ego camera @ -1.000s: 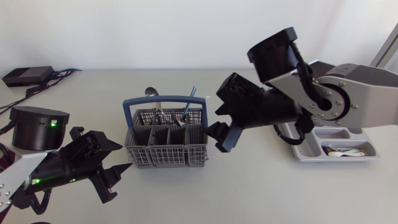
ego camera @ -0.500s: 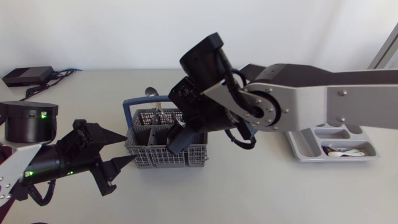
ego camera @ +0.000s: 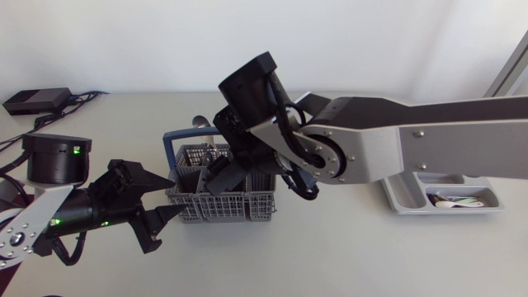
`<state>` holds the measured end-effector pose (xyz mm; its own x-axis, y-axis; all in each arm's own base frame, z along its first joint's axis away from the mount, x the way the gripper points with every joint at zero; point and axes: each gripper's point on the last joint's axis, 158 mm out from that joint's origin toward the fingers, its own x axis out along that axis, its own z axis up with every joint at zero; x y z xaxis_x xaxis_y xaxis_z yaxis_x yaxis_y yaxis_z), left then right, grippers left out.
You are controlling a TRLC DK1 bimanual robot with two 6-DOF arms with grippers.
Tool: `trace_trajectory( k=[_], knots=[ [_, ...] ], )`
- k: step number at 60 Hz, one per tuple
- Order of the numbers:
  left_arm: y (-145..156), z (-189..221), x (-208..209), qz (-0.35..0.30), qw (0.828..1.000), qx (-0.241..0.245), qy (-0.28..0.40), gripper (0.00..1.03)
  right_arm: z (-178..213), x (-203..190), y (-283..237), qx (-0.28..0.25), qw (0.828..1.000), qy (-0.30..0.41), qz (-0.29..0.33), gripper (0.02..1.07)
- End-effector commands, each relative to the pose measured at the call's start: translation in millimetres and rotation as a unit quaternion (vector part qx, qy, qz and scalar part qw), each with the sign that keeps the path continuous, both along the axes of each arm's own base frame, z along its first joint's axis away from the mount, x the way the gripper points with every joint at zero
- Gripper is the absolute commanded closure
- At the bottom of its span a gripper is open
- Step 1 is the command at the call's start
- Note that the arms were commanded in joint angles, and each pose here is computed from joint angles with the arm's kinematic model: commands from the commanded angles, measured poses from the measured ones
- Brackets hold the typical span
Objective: Sort the cutlery from the basket into the organizer compartments.
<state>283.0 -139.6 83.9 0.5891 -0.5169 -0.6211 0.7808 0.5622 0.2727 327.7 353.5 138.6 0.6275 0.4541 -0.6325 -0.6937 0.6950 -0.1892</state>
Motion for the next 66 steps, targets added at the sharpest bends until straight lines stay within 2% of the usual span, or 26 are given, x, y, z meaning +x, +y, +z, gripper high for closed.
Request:
trace_trajectory(
  k=[1, 25, 37, 47, 66],
  knots=[
    [-4, 1, 3, 0.001, 1.0, -0.01, 0.003, 0.39, 0, 3, 8, 0.016, 1.0, 0.005, -0.014, 0.39],
    [-8, -2, 2, 0.001, 1.0, -0.015, 0.011, 0.39, -9, 13, 4, 0.02, 0.999, 0.018, -0.027, 0.49],
    [-7, -5, -1, 0.001, 1.0, -0.015, 0.014, 0.39, -13, 19, -1, 0.022, 0.999, 0.025, -0.033, 0.66],
    [-7, -5, -2, 0.002, 1.0, -0.016, 0.015, 0.39, -16, 18, 1, 0.025, 0.999, 0.036, -0.027, 0.75],
    [-7, -3, -6, 0.003, 1.0, -0.019, 0.013, 0.39, -24, 15, 3, 0.031, 0.998, 0.061, -0.016, 0.83]
  ],
)
